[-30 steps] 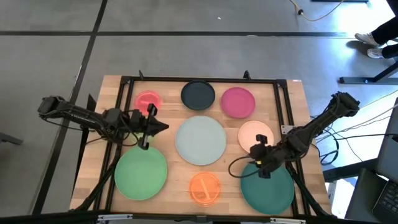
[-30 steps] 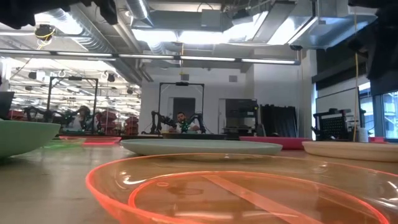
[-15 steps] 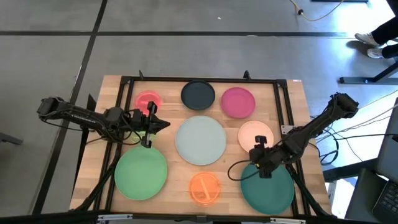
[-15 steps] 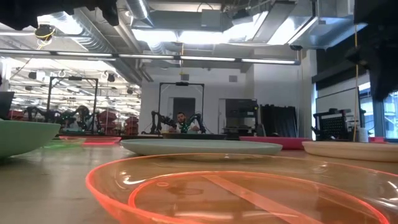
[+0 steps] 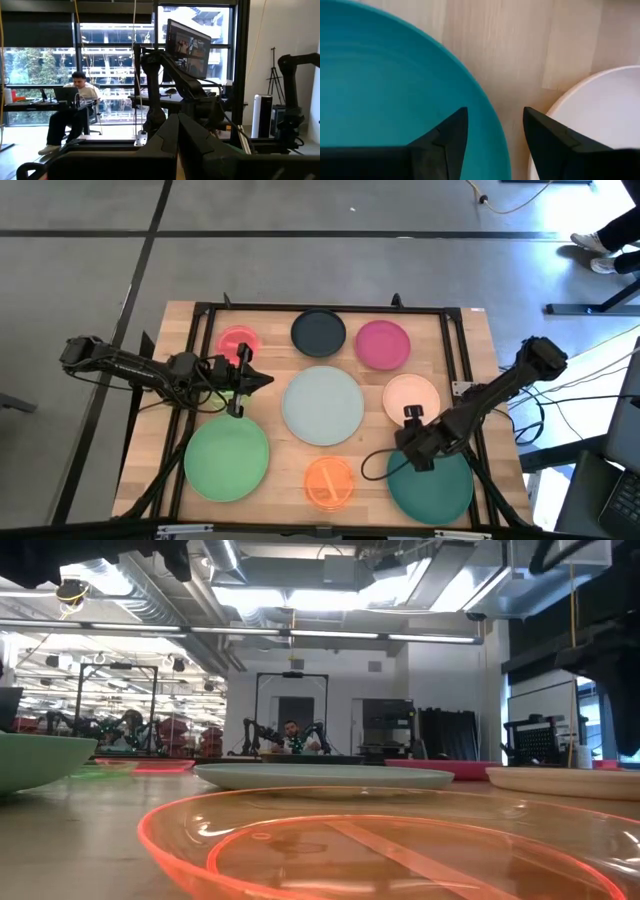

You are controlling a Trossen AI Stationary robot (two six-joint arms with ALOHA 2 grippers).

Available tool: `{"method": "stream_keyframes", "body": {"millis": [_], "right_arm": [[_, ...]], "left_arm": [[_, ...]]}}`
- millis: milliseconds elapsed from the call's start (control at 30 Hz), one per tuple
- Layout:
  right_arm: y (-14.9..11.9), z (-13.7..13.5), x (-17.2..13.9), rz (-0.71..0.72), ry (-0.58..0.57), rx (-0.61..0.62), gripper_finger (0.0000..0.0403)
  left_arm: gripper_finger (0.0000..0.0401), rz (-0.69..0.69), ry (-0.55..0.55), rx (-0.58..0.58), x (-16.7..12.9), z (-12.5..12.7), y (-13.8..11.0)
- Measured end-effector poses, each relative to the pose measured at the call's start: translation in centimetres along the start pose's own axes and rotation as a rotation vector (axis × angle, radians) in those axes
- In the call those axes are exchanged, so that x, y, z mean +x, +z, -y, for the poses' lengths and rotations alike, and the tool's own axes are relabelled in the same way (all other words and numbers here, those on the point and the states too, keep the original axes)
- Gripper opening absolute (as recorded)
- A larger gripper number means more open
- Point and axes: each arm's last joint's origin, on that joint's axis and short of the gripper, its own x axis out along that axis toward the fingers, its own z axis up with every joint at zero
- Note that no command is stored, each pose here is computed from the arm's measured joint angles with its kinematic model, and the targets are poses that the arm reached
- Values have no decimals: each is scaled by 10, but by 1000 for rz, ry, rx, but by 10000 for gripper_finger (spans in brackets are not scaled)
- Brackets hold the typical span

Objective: Stack plastic plates
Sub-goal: Stack the dark green plate on top of the light blue plate

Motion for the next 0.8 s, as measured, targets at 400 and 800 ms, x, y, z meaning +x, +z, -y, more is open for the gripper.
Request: {"method": "stream_keyframes", "body": {"millis": [400,800], "right_arm": [[4,-7,16,-31,33,-63,125],[5,-9,17,-41,69,-132,22]], "left_arm": [[2,4,15,1,0,0,0],[2,16,15,0,0,0,2]]}}
